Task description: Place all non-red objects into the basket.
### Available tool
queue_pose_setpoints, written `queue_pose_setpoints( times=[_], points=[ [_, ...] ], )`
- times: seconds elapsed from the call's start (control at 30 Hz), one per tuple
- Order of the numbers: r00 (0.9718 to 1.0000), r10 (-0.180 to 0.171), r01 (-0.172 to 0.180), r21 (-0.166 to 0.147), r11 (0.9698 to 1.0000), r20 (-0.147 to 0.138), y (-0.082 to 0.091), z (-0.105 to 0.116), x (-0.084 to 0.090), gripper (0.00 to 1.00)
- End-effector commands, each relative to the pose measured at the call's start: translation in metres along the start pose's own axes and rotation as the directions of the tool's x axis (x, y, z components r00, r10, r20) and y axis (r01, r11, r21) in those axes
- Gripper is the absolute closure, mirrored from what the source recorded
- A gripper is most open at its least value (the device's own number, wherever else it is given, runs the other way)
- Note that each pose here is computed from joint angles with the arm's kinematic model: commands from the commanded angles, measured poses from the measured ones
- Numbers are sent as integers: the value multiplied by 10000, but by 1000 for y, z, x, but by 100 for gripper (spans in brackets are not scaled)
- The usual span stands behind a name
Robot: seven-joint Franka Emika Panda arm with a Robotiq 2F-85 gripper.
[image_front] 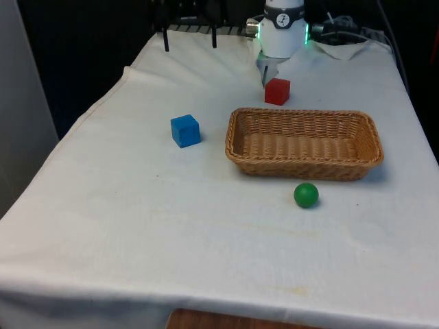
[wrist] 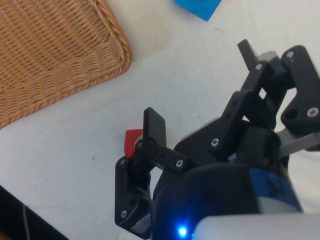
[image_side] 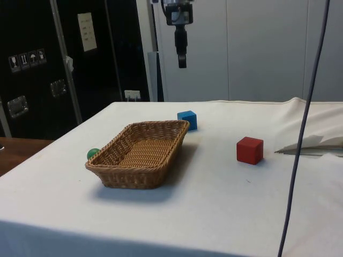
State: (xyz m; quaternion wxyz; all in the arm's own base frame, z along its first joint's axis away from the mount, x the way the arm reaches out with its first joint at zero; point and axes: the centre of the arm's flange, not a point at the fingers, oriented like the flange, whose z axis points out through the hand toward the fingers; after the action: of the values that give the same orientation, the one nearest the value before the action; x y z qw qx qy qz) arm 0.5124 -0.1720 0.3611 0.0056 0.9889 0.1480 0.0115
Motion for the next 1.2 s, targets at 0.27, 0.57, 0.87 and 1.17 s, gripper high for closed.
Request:
queue_pose_setpoints(
  times=[0.27, 0.57, 0.87, 1.17],
  points=[
    [9998, -116, 111, -290, 9995, -160, 0, 16, 9, 0],
    [9984, -270, 243, -547, 9982, -502, 0, 32, 14, 0],
    [9983, -381, 346, -754, 9966, -449, 3, 46, 16, 0],
    [9992, -354, 340, -847, 9958, -157, 13, 57, 14, 0]
  ],
)
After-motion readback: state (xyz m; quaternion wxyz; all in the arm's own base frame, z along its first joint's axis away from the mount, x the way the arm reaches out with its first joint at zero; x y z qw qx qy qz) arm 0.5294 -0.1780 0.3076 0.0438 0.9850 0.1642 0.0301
